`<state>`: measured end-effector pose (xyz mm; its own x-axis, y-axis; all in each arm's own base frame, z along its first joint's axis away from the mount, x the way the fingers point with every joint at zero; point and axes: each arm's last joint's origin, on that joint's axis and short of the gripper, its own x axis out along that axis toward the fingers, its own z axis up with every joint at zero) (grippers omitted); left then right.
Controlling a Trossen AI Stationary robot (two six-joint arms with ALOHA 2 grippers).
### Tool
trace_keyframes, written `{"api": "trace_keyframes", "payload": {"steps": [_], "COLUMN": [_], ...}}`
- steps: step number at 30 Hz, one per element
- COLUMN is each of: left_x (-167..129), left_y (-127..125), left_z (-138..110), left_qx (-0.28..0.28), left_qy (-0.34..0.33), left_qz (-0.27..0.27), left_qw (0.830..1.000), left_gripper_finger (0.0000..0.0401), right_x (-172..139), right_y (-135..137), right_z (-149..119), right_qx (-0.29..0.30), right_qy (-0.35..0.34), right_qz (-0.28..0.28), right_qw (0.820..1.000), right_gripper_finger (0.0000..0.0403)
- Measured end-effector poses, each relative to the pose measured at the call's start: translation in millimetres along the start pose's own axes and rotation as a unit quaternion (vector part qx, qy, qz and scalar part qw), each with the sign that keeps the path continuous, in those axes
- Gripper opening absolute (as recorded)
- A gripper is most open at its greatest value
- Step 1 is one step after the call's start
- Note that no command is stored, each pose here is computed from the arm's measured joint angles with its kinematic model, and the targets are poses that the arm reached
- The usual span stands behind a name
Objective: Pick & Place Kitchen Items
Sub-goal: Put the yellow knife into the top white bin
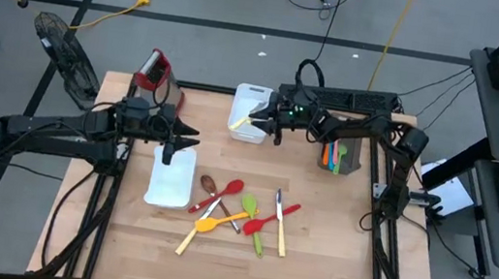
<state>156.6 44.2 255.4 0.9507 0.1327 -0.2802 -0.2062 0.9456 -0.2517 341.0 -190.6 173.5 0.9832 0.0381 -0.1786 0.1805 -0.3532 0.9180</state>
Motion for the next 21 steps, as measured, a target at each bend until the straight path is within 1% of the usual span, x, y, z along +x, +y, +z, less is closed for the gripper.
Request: {"api": "trace_keyframes", "payload": {"steps": [6, 9, 11, 13, 15, 18, 21], "left_x": [0, 0, 0, 0, 0, 0, 0], "left_y": [0, 0, 0, 0, 0, 0, 0], "left_z": [0, 0, 0, 0, 0, 0, 0], "left_qx": [-0.003, -0.002, -0.002, -0.001, 0.002, 0.008, 0.016], "left_qy": [0.002, 0.002, 0.002, 0.002, 0.002, 0.002, 0.001], "left_qz": [0.0, 0.0, 0.0, 0.0, 0.0, 0.0, 0.0], "left_qw": [1.0, 1.0, 1.0, 1.0, 1.0, 1.0, 1.0], "left_gripper_finger": [0.0154, 0.0154, 0.0154, 0.0154, 0.0154, 0.0154, 0.0154], "right_x": [7, 7, 6, 4, 2, -4, -5], "right_y": [-3, 2, 7, 12, 20, 32, 34], "right_z": [-13, -21, -27, -32, -41, -57, -74], "right_qx": [-0.004, -0.01, -0.028, -0.064, -0.119, -0.19, -0.235], "right_qy": [0.031, 0.043, 0.054, 0.077, 0.112, 0.176, 0.219], "right_qz": [-0.01, -0.005, 0.003, 0.011, 0.031, 0.045, 0.046], "right_qw": [0.999, 0.999, 0.998, 0.995, 0.986, 0.965, 0.946], "right_gripper_finger": [0.011, 0.0106, 0.0105, 0.0105, 0.0104, 0.01, 0.0095]}}
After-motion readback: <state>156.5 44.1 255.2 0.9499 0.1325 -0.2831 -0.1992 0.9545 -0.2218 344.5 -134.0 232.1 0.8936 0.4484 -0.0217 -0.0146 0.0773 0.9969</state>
